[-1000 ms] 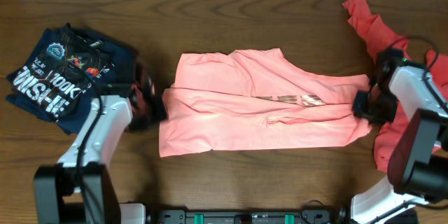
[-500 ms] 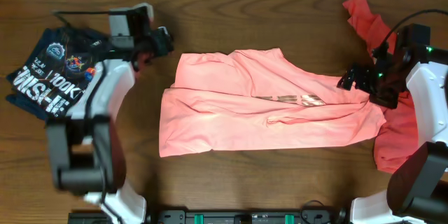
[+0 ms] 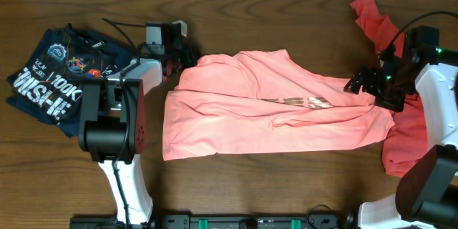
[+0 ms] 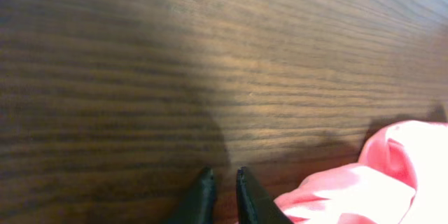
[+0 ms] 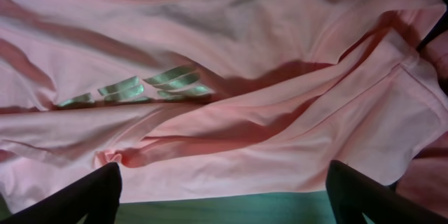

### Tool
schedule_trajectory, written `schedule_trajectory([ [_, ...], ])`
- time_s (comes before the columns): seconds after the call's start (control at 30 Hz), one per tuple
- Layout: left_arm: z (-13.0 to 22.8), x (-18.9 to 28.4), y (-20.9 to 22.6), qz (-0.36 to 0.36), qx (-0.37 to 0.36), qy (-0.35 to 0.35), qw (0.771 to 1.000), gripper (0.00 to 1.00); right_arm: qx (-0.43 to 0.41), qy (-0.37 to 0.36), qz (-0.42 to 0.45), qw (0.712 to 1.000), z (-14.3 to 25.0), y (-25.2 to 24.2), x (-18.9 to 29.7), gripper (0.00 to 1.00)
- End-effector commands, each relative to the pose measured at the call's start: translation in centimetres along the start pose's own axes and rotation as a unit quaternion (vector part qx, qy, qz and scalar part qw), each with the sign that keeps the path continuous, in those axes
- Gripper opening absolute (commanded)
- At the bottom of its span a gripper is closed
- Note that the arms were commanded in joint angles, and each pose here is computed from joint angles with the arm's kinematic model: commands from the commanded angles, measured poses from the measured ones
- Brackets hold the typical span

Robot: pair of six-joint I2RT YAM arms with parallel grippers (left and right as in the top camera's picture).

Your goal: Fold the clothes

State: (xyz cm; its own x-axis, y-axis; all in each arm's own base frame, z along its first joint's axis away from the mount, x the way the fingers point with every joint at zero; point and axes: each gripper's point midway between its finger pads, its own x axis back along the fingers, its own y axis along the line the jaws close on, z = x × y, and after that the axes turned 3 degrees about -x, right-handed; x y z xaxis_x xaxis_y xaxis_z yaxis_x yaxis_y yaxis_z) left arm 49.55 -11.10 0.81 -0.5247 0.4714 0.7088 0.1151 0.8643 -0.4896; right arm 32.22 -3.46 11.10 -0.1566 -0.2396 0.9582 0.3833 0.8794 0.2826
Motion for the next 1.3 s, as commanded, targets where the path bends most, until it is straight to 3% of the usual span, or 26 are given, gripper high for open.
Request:
schedule_trajectory([
  [0.0, 0.1, -0.1, 0.6, 0.000, 0.008, 0.008, 1.000, 0.06, 0.006, -0.008, -0.006, 1.000, -0.3, 0.2, 0.3, 0.87],
  [0.17, -0.2, 1.1, 1.5, -0.010, 0.033, 0.009, 0.999, 0.06, 0.007, -0.015, 0.003, 1.000, -0.7, -0.1, 0.3, 0.78],
  [0.33, -3.4, 5.7, 3.2, -0.023, 0.122, -0.034, 0.992, 0.06, 0.007, -0.025, 0.052, 0.998, -1.2, -1.8, 0.2, 0.77],
  [0.43, -4.6, 7.8, 3.3, -0.025, 0.136, -0.052, 0.989, 0.06, 0.009, -0.036, 0.055, 0.998, -1.9, -1.9, 0.0, 0.77],
  [0.73, -1.1, 7.7, 2.8, -0.040, 0.157, 0.016, 0.987, 0.06, 0.045, -0.089, 0.047, 0.994, -5.6, -0.1, -2.0, 0.78],
  [0.97, 0.7, 7.9, 3.0, -0.049, 0.166, 0.050, 0.984, 0.06, 0.020, -0.122, 0.128, 0.984, -8.8, -2.1, -5.6, 0.85],
  [1.27, 2.0, 8.1, 3.1, -0.056, 0.179, 0.074, 0.980, 0.06, 0.024, -0.148, 0.101, 0.984, -12.1, -1.7, -10.7, 0.86],
])
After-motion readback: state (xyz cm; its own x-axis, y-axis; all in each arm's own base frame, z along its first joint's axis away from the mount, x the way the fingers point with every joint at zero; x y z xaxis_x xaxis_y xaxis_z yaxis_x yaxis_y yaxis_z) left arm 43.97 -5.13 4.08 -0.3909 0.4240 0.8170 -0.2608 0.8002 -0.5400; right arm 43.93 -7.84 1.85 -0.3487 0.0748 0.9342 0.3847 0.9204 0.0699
